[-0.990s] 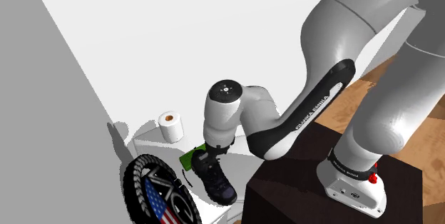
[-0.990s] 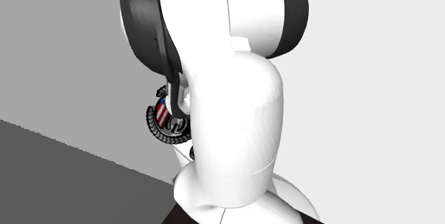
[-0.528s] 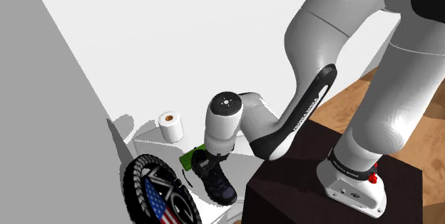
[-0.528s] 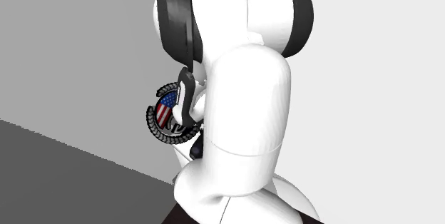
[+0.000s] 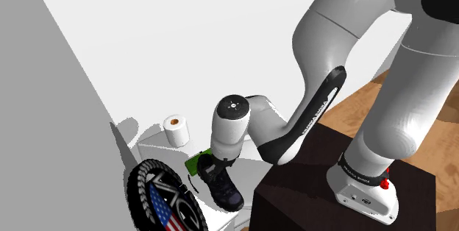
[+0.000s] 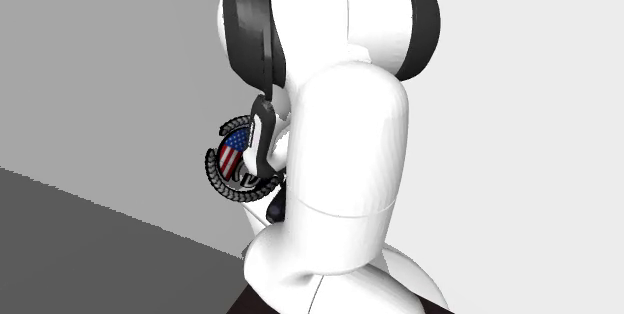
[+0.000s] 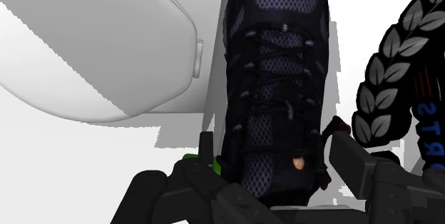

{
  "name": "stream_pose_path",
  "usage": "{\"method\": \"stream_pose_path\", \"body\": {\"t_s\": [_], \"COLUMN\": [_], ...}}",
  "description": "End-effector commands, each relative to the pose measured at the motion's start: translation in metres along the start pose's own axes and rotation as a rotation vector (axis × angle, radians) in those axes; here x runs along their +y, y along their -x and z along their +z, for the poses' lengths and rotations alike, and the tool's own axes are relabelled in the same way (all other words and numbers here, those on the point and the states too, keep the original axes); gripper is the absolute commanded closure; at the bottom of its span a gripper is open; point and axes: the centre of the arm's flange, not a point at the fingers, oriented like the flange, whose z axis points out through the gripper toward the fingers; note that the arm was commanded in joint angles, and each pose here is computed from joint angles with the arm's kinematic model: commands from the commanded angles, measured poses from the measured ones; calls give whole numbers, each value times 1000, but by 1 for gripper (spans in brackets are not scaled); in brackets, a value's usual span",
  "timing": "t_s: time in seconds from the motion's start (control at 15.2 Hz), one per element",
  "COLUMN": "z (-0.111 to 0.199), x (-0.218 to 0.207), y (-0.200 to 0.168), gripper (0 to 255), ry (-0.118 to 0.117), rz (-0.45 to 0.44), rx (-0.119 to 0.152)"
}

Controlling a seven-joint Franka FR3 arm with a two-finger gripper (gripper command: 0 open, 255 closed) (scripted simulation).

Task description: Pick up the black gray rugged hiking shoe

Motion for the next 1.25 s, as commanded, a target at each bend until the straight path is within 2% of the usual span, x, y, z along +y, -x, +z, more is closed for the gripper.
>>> {"method": "stream_pose_path", "body": {"t_s": [0.0, 1.06, 1.19], "z": [1, -77, -78], "x": [0, 0, 0], "y": [1, -13, -14], "gripper": [255, 255, 255], "ry": [1, 1, 1], "rz": [-1, -1, -1], "rx": [-3, -3, -3]}}
